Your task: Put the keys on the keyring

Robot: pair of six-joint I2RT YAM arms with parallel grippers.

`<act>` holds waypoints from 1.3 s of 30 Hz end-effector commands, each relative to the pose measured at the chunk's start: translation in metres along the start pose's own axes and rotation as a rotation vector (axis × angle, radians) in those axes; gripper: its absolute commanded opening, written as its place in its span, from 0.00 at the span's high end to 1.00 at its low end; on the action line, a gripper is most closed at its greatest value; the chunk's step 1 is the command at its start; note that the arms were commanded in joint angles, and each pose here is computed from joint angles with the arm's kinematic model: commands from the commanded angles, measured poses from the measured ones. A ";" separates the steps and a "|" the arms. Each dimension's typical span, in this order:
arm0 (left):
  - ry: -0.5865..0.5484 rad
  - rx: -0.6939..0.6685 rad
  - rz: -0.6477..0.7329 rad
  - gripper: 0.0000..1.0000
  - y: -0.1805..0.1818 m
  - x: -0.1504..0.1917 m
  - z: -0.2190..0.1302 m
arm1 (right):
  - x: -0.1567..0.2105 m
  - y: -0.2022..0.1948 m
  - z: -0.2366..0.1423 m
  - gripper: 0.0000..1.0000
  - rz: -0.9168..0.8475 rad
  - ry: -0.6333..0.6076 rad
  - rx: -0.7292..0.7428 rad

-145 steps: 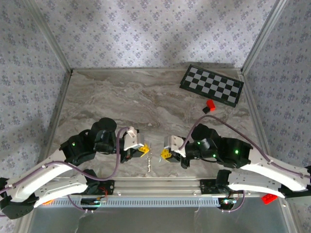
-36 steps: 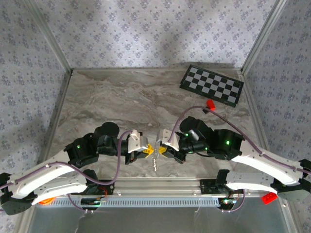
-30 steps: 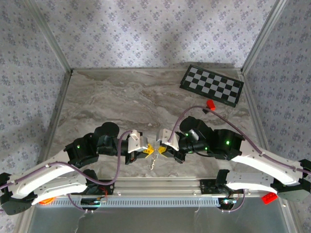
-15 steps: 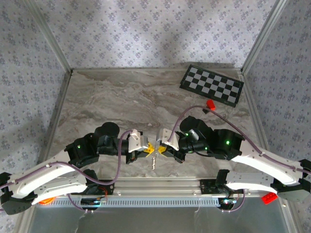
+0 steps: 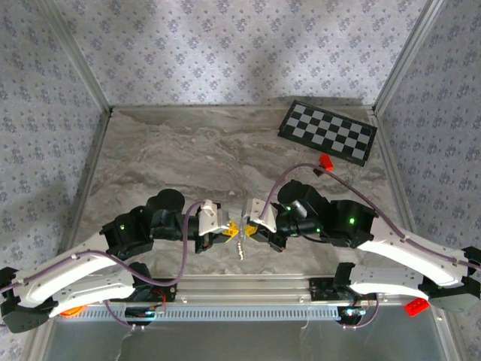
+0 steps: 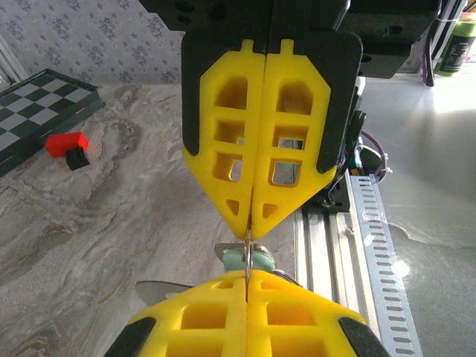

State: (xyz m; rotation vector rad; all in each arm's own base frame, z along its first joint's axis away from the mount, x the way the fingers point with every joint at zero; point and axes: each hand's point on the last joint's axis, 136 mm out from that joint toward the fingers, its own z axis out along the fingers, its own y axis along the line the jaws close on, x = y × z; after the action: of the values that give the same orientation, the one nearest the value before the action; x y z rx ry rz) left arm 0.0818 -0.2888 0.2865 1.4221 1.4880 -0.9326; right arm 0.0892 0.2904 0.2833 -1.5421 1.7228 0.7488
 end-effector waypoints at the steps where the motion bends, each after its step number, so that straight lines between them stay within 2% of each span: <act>1: -0.055 -0.012 0.035 1.00 0.000 -0.014 -0.006 | -0.002 -0.001 -0.005 1.00 -0.002 0.005 0.015; 39: -0.054 -0.012 0.026 1.00 0.003 -0.013 0.003 | -0.002 0.001 -0.004 1.00 -0.022 -0.026 0.006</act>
State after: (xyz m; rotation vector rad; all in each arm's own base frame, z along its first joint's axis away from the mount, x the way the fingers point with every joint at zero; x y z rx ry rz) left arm 0.0839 -0.2931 0.2865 1.4192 1.4828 -0.9341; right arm 0.0902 0.2897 0.2838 -1.5325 1.7141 0.7447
